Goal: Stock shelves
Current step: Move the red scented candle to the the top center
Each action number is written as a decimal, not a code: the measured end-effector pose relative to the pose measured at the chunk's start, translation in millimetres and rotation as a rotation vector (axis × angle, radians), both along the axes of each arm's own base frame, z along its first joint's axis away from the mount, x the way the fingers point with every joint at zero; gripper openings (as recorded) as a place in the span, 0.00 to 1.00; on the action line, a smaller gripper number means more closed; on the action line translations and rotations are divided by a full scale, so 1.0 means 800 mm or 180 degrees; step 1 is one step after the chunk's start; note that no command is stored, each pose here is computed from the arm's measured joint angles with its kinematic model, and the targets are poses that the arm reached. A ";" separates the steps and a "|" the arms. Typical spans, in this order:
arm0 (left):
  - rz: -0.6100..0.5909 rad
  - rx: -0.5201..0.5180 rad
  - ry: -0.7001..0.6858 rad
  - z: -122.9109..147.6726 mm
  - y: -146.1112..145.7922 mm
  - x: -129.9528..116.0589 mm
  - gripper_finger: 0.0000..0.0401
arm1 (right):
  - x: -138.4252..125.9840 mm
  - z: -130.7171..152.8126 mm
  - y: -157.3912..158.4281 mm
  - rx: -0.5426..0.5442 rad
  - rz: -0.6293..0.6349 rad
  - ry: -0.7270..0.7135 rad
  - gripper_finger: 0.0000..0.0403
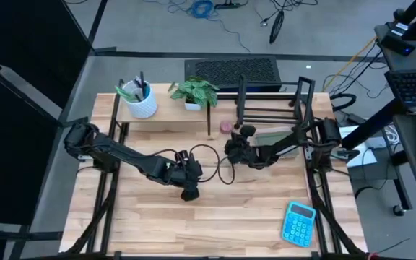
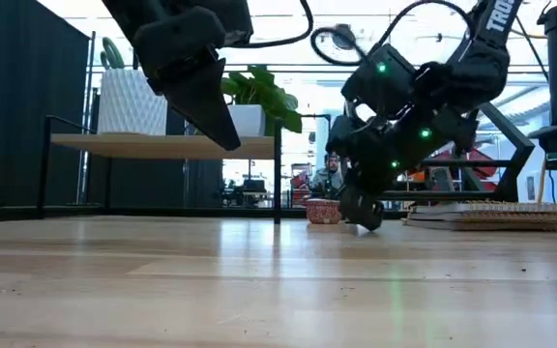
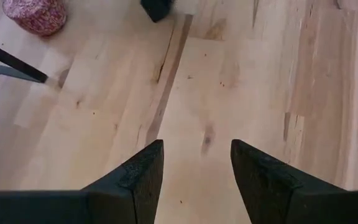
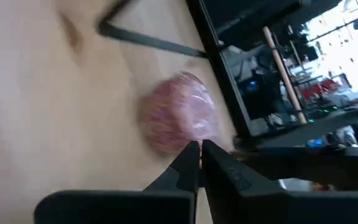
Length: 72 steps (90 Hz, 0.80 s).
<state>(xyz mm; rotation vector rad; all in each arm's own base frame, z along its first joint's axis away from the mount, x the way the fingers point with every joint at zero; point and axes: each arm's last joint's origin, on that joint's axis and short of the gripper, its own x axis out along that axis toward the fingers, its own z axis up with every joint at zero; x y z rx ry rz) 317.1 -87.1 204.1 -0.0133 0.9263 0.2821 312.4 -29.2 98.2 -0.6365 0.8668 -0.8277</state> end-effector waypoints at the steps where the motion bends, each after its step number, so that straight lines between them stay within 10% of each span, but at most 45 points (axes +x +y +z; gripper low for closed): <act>1: 0.0000 0.0000 0.0001 0.000 0.000 0.000 0.43 | 0.000 0.000 -0.002 0.0017 0.0010 0.0008 0.00; 72: 0.0006 -0.0006 -0.0005 0.000 0.000 0.000 0.43 | 0.020 0.013 -0.040 0.0270 0.0490 -0.0120 0.00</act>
